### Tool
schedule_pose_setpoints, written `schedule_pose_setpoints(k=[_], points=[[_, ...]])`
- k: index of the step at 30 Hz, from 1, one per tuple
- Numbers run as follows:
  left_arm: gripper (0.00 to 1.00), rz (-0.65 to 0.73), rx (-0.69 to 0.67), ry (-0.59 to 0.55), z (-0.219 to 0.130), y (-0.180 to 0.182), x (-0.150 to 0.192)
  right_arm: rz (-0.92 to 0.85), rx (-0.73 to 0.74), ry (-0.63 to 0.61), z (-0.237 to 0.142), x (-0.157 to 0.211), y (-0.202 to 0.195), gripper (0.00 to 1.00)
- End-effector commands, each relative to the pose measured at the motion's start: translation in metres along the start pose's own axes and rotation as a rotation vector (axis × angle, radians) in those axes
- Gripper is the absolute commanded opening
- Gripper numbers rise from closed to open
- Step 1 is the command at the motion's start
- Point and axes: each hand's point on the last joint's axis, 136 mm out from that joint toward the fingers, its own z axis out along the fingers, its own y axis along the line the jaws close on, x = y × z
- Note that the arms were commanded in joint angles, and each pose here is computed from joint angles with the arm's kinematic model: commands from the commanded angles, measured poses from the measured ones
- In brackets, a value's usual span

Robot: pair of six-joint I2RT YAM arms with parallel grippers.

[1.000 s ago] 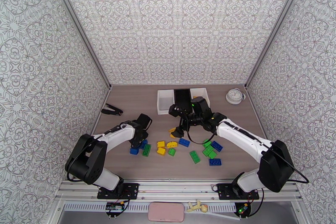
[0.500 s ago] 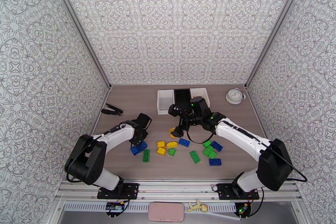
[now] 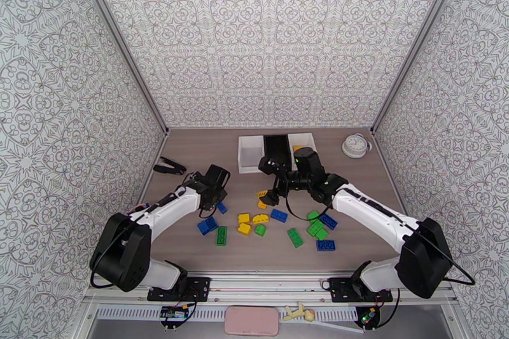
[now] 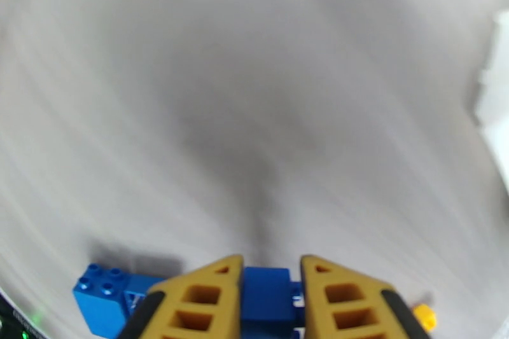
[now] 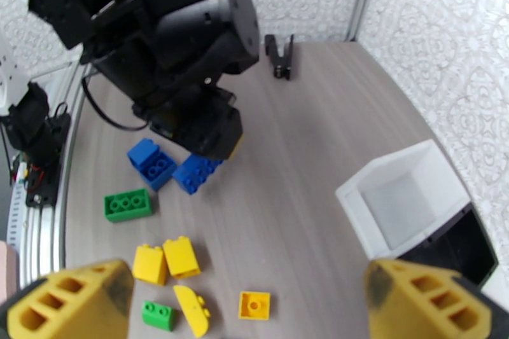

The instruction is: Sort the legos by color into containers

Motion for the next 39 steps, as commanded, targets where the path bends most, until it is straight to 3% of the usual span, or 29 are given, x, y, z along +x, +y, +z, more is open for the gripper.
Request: schedule_pose_setpoints(k=[1,10,16,22,28,30,39], points=[[0.23,0.106,0.245,-0.086,-0.021,-0.068,-0.025,0.048,0.144,-0.074,-0.016,-0.010,-0.027,1.00],[0.23,0.268,0.550,-0.221,-0.042,-0.185,-0.064,0.148,0.354,-0.124,-0.044,-0.002,-0.062,1.00],[0.23,0.323,0.609,-0.312,-0.027,-0.240,-0.090,0.166,0.393,-0.124,-0.052,0.001,-0.065,1.00],[0.23,0.357,0.575,-0.345,0.014,-0.265,-0.107,0.174,0.423,-0.110,-0.058,0.006,-0.067,1.00],[0.27,0.354,0.545,-0.302,0.049,-0.272,-0.110,0.183,0.452,-0.095,-0.064,0.012,-0.069,1.00],[0.31,0.351,0.533,-0.308,0.049,-0.271,-0.112,0.186,0.462,-0.090,-0.066,0.014,-0.069,0.99],[0.71,0.336,0.558,-0.341,0.001,-0.256,-0.118,0.189,0.428,0.021,-0.060,0.032,-0.064,1.00]])
